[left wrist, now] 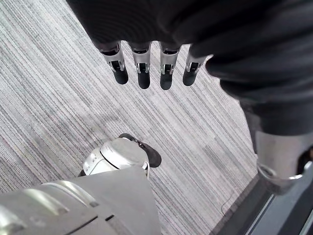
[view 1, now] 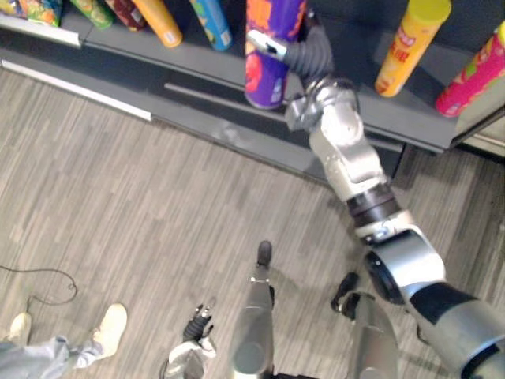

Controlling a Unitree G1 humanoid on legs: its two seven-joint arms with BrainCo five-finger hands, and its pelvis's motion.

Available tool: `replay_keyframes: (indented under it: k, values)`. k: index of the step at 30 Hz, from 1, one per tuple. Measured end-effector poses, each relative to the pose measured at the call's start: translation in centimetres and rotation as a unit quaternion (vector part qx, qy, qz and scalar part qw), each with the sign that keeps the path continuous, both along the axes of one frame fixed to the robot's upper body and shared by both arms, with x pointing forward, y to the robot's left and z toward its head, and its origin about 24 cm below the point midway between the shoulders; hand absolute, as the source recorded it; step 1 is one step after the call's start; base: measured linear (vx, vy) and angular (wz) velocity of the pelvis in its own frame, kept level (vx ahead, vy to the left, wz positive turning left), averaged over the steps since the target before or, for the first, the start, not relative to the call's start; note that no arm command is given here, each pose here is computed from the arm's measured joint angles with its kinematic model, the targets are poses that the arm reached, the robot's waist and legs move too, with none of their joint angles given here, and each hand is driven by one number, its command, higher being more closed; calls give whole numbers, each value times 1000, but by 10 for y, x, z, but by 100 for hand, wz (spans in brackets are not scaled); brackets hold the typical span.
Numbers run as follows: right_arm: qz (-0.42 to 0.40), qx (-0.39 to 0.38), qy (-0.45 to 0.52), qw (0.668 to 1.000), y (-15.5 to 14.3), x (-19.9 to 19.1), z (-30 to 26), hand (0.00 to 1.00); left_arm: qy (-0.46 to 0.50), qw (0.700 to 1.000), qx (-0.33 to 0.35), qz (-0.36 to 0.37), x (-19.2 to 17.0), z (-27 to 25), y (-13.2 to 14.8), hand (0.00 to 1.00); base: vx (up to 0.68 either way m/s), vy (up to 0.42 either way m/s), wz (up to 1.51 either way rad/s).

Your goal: Put the gum and the chips on the shelf.

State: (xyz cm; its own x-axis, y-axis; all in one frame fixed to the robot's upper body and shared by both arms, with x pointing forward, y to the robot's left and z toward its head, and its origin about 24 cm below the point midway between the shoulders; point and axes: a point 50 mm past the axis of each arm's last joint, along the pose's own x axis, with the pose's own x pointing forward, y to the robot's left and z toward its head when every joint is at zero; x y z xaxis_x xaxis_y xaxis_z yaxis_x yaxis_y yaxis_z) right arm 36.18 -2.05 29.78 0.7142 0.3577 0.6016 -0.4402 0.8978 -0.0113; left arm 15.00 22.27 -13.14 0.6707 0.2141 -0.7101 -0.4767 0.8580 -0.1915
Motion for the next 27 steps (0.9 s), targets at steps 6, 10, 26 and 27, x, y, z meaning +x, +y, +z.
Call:
replay_keyframes:
  k: [6,10,26,27]
  values:
    - [61,36,-17,997,-5,-22,-15,100,15,1000,3,8,-7,-2,5,0,46,-15,-5]
    - [25,79,18,996,-41,-17,-44,100,39,999,7,11,-24,-8,7,0,44,0,-11]
    - [-99,205,297,927,-149,-127,-245,100,98,995,14,-2,-58,-19,7,0,63,4,-12]
    - [-88,206,310,924,-145,-136,-252,100,98,995,14,-1,-58,-19,7,0,33,1,-7]
